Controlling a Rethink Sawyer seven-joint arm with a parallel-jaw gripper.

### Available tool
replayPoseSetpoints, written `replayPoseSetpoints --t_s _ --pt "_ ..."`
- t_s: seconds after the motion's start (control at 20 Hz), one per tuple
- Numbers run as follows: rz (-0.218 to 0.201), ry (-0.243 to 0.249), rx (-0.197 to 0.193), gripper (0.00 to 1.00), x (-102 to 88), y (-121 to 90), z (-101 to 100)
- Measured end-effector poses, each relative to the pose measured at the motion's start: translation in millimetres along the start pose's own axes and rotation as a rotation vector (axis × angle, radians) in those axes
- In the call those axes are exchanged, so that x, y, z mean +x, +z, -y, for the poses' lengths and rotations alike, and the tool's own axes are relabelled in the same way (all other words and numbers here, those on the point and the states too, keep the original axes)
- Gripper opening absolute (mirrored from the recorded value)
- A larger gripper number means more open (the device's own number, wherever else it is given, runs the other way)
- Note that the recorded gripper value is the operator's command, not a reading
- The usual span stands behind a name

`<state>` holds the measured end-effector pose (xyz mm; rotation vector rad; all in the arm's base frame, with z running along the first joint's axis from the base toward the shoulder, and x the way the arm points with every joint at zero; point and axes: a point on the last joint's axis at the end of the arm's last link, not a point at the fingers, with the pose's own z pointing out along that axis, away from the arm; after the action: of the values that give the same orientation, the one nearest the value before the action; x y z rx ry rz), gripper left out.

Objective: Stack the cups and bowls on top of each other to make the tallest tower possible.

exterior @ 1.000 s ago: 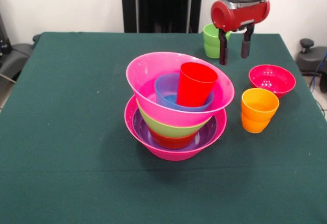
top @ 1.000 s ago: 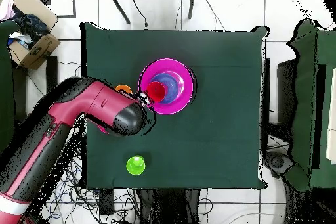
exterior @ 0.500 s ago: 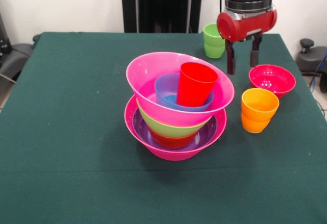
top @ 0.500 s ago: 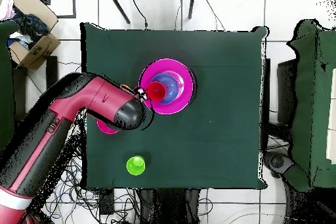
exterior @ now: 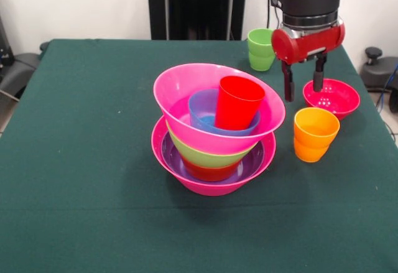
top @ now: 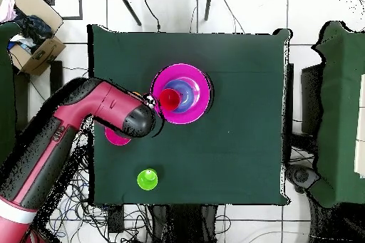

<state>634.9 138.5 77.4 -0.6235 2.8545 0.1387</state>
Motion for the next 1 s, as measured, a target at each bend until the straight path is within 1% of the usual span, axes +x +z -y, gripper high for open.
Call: replayPoseSetpoints --t_s 0.25,0.55,0.6,0.95,1.0 --pt "-0.009 0.005 -0.012 1.0 5.0 9.8 -0.9" --pt "-0.014 0.021 -0.039 1.0 12.6 22.1 -2.7" --pt "-0.015 0.028 -0.05 1.0 15.4 26.4 -3.4" --pt "-0.02 0.051 -0.089 1.0 25.6 42.6 -7.0" --pt "-0.022 0.057 -0.101 1.0 28.3 46.5 -8.2"
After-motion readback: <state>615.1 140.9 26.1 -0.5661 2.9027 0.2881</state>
